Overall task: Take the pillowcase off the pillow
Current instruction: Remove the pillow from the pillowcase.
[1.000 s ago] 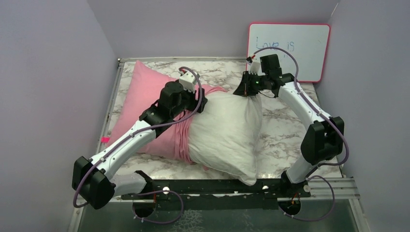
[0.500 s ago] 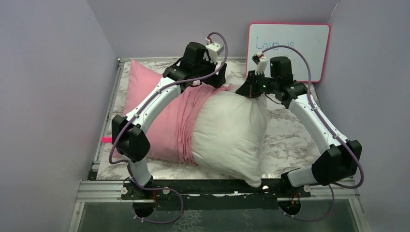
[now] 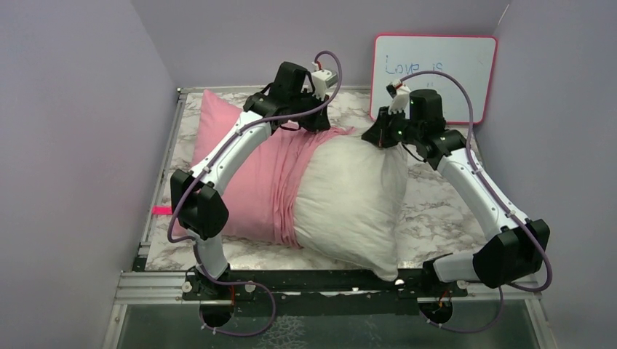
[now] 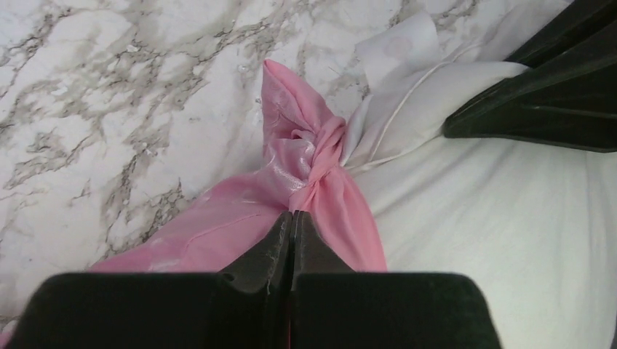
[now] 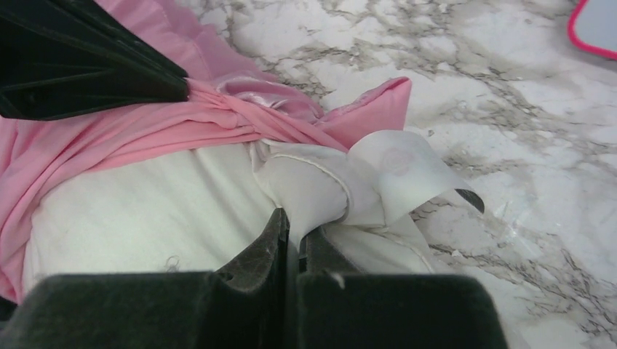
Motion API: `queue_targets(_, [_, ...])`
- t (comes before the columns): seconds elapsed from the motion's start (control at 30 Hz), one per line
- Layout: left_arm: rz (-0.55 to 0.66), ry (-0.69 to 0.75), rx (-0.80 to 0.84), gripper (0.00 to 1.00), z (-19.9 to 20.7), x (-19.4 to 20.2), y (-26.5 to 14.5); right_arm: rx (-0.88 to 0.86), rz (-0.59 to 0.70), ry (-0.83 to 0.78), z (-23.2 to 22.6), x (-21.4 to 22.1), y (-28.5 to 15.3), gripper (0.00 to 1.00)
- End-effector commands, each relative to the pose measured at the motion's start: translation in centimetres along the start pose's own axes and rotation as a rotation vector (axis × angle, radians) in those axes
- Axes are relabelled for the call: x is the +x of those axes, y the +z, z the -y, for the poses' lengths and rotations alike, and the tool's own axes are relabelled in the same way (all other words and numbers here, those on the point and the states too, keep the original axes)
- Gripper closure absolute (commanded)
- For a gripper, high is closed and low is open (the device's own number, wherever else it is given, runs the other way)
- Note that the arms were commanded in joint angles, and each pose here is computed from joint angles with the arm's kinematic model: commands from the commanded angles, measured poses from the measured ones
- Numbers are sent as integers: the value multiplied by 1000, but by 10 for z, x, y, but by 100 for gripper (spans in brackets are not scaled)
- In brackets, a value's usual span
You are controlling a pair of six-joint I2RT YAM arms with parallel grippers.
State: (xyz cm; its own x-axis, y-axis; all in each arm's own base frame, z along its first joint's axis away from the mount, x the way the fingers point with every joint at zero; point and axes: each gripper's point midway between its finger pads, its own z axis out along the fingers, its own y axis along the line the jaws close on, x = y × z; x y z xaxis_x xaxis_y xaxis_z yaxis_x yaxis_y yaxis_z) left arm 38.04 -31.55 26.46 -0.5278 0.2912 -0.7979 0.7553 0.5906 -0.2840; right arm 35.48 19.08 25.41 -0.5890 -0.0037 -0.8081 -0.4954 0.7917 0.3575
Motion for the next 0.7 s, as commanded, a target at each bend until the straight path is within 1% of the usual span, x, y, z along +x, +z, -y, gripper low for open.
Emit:
queue_targets(0.0, [51,6,-226,100,-38,-22,-22,218,239,-42,25,-58,-33,99])
queue_targets(0.07, [68,0,-322,100,-56,-26,-33,261,263,-32,30,-60,-39,99])
queue_targets(0.17, [87,-19,-396,100,-73,-30,-46,269,303,-35,29,-66,-49,99])
queue_targets(0.27, [113,-20,-381,100,-73,-37,-52,206,329,-63,16,-69,-51,99])
queue_targets(0.37, [135,-23,-419,100,-77,-43,-59,139,332,-84,4,-69,-51,99])
queue_targets(0.4, [143,-18,-387,100,-72,-47,-59,112,333,-95,-1,-69,-50,99])
queue_targets(0.43, [151,-16,-319,90,-62,-50,-57,81,330,-107,-6,-69,-49,99])
queue_targets(0.5, [166,-6,-116,55,-28,-59,-52,29,324,-127,-15,-68,-49,99])
queue_targets(0.53, [173,-9,-54,40,-17,-63,-52,15,323,-130,-18,-68,-49,99])
queue_targets(0.57, [179,-17,-3,33,-8,-66,-50,6,325,-132,-20,-69,-49,99])
queue_targets(0.67, [172,-25,72,20,2,-66,-45,-10,327,-133,-24,-71,-50,99])
